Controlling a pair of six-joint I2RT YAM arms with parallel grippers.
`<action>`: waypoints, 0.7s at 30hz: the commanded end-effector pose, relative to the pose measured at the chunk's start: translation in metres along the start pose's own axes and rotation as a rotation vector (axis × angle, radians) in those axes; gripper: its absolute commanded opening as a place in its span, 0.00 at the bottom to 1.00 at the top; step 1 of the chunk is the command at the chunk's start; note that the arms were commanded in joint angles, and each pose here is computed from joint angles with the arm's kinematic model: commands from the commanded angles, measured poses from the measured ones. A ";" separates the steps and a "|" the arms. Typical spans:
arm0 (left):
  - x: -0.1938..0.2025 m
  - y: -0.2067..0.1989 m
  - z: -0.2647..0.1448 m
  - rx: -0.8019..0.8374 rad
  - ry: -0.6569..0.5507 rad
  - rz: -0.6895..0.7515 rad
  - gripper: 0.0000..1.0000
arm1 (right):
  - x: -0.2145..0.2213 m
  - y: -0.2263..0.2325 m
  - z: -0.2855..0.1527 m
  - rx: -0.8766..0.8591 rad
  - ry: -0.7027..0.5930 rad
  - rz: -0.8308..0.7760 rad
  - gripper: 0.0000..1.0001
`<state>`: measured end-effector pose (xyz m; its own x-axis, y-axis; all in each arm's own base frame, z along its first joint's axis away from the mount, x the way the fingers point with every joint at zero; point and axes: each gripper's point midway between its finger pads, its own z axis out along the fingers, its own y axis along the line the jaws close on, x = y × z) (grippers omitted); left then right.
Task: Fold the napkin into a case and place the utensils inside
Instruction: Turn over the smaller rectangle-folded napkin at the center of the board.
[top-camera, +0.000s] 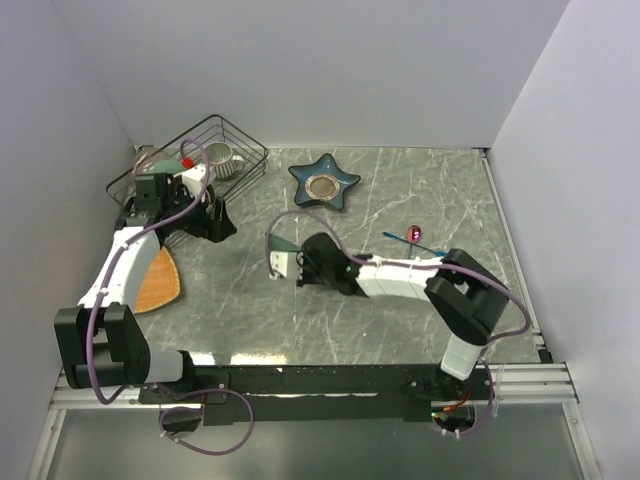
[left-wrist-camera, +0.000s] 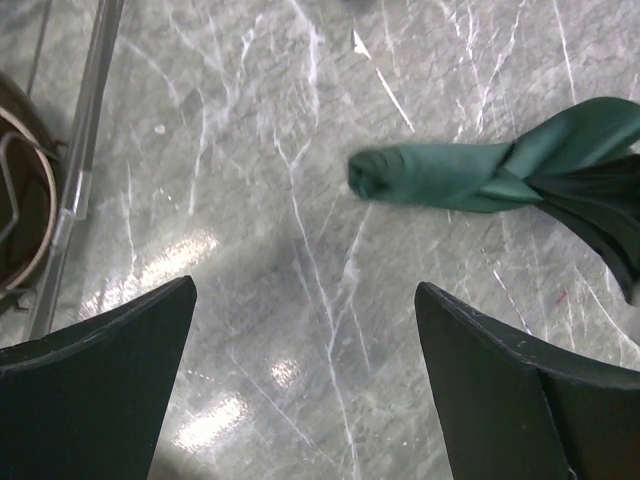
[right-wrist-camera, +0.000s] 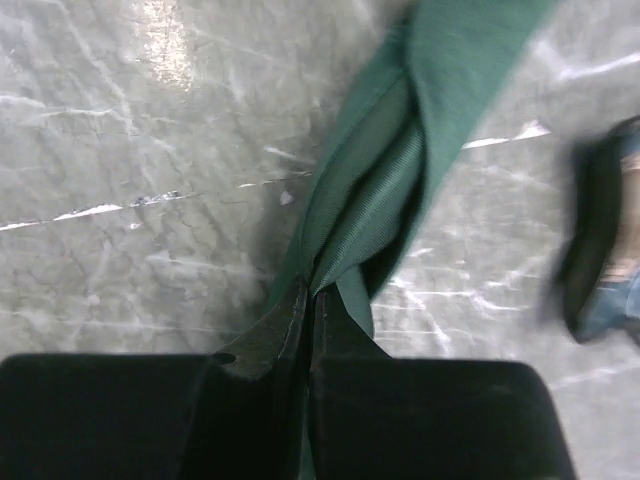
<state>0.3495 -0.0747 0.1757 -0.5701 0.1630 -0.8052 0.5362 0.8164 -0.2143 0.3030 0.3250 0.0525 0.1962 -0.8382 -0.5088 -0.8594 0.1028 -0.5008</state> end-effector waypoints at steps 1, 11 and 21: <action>0.008 -0.003 0.000 0.027 0.015 -0.039 0.98 | -0.032 -0.034 -0.022 0.262 -0.110 -0.159 0.00; 0.027 -0.007 0.002 0.059 0.062 -0.029 0.98 | -0.024 0.025 -0.015 0.287 -0.116 -0.343 0.00; 0.041 -0.018 -0.004 0.082 0.066 -0.014 0.98 | -0.017 0.059 -0.015 0.227 -0.106 -0.413 0.14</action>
<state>0.3208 -0.0762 0.1355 -0.6608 0.1838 -0.7277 0.5355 0.7948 -0.2856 0.2456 0.3324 0.0389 0.5355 -0.7890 -0.3012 -0.6052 -0.1098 -0.7884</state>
